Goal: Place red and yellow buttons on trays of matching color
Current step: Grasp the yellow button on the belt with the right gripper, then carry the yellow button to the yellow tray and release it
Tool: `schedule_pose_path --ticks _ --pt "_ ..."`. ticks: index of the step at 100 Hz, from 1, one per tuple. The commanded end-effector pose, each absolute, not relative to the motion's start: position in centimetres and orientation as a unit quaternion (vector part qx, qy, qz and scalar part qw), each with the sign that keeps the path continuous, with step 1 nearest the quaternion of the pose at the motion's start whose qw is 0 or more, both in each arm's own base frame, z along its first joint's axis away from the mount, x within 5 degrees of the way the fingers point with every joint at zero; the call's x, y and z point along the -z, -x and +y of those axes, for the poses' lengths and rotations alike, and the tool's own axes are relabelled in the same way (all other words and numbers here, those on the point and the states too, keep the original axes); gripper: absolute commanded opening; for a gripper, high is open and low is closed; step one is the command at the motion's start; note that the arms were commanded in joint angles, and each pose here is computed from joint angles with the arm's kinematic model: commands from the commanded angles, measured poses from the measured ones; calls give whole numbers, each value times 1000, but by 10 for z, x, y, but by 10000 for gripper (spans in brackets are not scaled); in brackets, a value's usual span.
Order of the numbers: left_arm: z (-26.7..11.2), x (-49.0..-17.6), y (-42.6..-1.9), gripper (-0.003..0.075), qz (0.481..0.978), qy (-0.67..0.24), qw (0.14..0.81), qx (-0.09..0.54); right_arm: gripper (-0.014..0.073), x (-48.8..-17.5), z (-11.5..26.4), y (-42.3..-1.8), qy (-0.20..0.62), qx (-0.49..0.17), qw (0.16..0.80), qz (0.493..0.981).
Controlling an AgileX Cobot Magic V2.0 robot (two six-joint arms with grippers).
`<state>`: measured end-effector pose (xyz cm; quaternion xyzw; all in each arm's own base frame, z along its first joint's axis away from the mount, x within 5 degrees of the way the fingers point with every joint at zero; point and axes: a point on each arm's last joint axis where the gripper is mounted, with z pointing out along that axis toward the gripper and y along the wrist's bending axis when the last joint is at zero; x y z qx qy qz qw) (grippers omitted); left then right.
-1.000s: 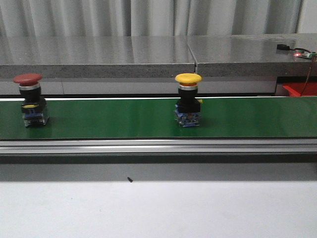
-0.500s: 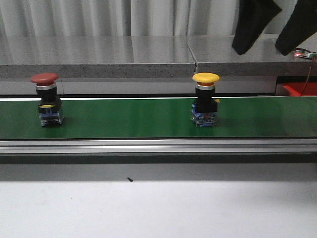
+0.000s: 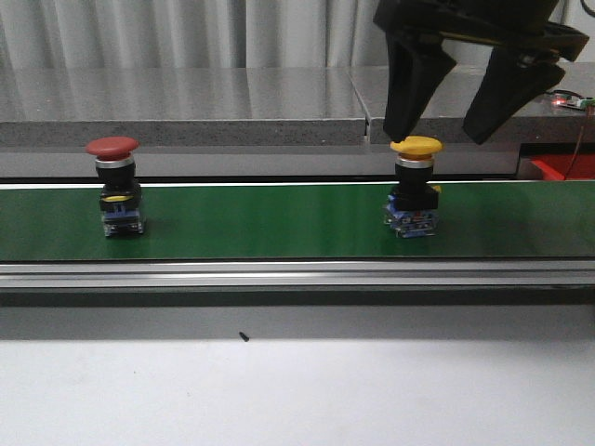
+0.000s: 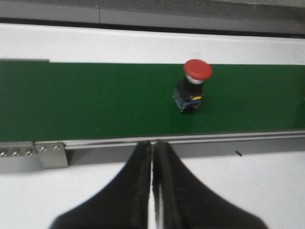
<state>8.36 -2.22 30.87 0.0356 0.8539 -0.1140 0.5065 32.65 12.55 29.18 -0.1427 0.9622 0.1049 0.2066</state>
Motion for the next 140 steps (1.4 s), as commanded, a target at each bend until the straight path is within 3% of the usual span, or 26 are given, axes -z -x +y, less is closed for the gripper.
schedule_pose_path --ticks 1,17,36,43,74,111,140 --pt "-23 -323 -86 -19 830 -32 542 127 591 -310 128 -331 143 -117 256 949" --pt "-23 -323 -86 -19 830 -32 542 127 570 -302 130 -336 143 -115 250 951" --pt "-23 -323 -86 -19 830 -32 542 127 301 -299 130 -336 144 -113 241 953" --pt "-23 -323 -86 -19 830 -32 542 127 258 -299 130 -337 144 -112 243 953" --pt "-23 -323 -86 -19 830 -32 542 127 258 -331 113 -325 110 -84 298 944" --pt "-23 -323 -86 -19 830 -32 542 127 258 -375 35 -292 -16 -39 340 940" --pt "-23 -323 -86 -19 830 -32 542 127 258 -370 -28 -260 -131 -3 340 931"
